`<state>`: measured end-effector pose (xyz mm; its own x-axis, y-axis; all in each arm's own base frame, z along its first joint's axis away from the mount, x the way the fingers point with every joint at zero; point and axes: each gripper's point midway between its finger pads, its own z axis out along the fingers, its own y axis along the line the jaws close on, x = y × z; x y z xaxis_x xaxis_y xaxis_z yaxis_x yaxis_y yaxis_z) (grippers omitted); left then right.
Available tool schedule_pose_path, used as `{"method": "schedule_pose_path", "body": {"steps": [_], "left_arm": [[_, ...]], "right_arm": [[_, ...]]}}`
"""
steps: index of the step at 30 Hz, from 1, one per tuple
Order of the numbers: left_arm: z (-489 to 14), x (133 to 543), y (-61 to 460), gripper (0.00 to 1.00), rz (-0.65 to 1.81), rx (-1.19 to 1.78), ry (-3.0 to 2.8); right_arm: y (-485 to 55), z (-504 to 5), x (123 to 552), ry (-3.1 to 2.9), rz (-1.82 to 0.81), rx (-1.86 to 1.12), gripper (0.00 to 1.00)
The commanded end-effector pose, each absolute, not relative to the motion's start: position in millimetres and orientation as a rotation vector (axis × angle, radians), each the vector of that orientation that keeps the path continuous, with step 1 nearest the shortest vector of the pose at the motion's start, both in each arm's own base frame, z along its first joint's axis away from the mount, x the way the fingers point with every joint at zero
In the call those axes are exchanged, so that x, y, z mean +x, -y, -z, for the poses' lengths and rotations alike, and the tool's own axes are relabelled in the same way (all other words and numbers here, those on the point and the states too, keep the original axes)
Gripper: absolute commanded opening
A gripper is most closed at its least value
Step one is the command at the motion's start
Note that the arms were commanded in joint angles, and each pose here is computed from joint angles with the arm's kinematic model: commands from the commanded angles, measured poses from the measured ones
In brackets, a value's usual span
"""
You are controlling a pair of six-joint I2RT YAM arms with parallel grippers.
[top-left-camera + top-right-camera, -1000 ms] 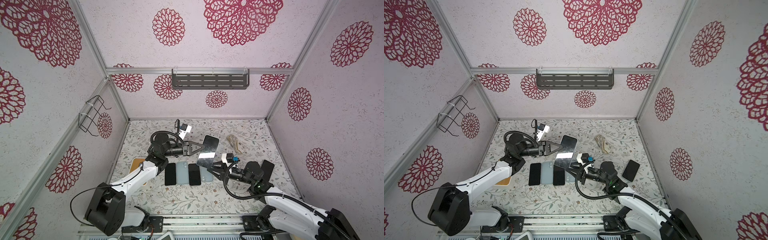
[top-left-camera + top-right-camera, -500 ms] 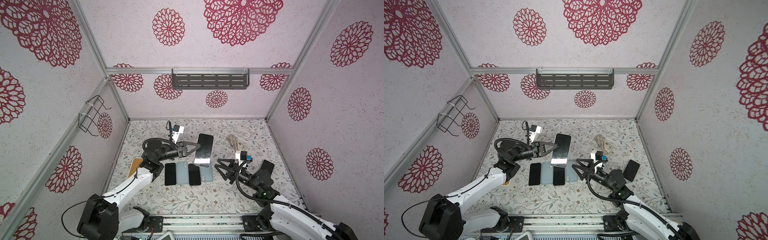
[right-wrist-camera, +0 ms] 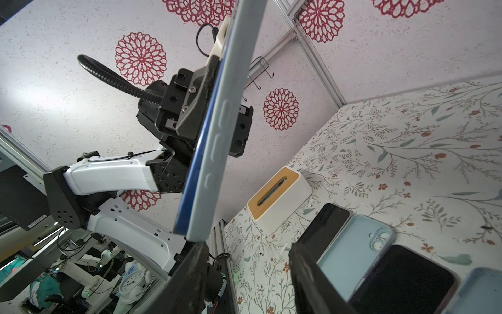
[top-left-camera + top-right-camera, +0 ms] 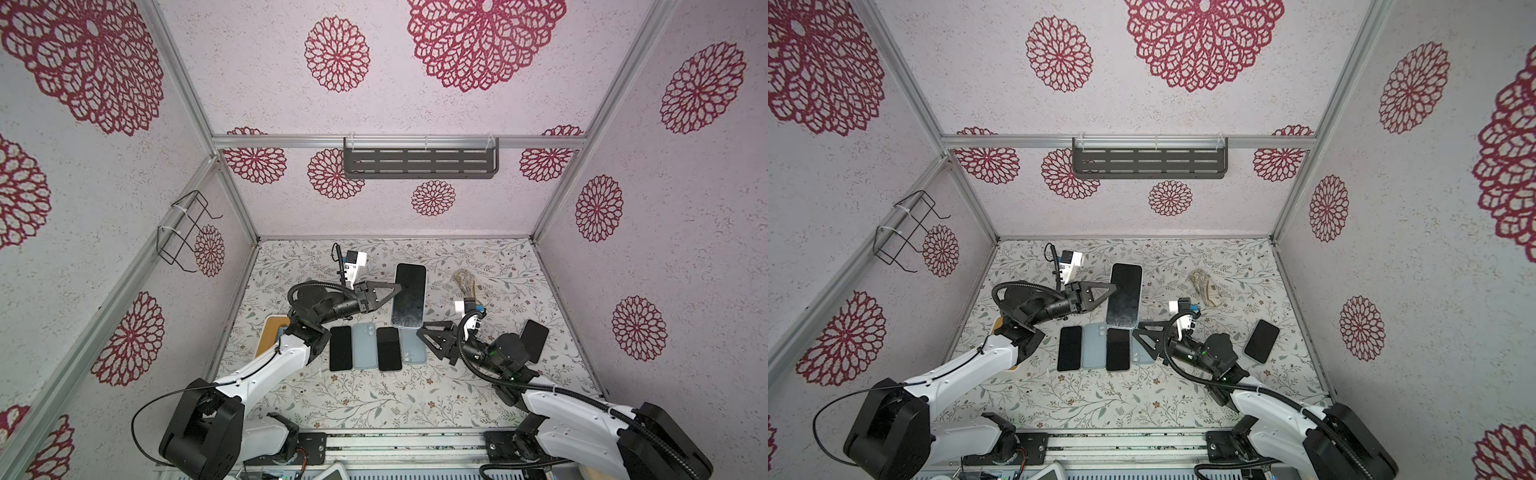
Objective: Take the phone out of the phone case
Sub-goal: Remove the phone case from the phone.
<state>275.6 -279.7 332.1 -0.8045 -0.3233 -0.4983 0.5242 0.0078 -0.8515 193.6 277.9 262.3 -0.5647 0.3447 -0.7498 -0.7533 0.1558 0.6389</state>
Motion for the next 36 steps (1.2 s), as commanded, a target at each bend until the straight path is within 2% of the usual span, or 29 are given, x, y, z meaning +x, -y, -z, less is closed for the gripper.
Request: {"method": "schedule_pose_path", "body": {"steps": [1,16,36], "left_arm": [[-353.6,271.1,279.7,0.00,1.857,0.260,-1.601],[-353.6,267.8,284.9,0.00,1.858,0.289,-1.604],[-369.3,243.0,298.5,0.00,1.955,0.371,-1.531]], "right_arm": [[-277.6,-309.9,184.6,-1.364,-1.639,-0.438,0.52],[-280.9,-312.1,186.4,-1.347,-1.662,-0.438,0.52],[-281.1,-299.6,205.8,-1.390,-1.628,-0.365,0.51]]}}
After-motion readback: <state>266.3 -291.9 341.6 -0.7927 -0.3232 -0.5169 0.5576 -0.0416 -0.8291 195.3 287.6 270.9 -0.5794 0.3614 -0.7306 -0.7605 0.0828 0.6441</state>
